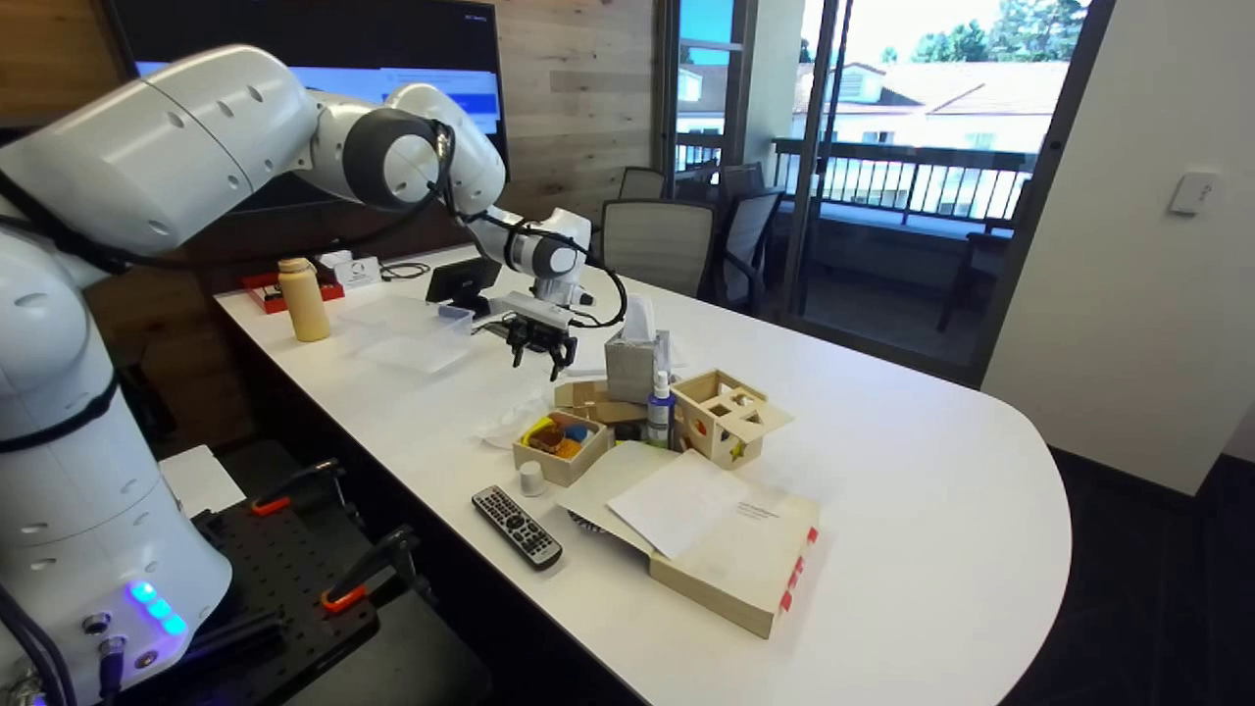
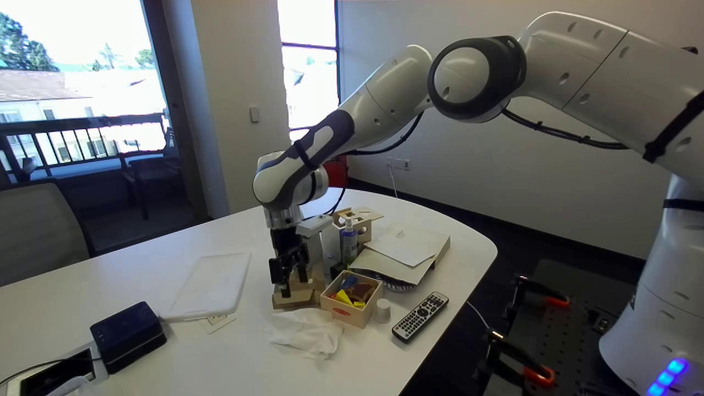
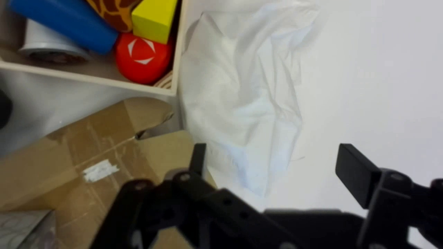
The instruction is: Use the napkin to wipe the book
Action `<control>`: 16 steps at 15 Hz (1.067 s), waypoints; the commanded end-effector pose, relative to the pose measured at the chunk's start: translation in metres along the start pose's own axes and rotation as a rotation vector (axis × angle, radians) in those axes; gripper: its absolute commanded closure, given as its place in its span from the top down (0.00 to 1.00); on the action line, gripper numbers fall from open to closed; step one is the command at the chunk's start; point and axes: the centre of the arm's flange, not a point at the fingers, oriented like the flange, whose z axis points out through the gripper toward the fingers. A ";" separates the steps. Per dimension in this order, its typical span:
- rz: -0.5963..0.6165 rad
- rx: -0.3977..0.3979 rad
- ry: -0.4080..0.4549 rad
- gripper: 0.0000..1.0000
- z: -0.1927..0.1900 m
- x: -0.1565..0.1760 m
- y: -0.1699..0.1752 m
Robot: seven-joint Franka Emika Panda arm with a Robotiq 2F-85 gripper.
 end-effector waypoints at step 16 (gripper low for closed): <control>0.280 -0.237 0.350 1.00 -0.185 -0.071 0.059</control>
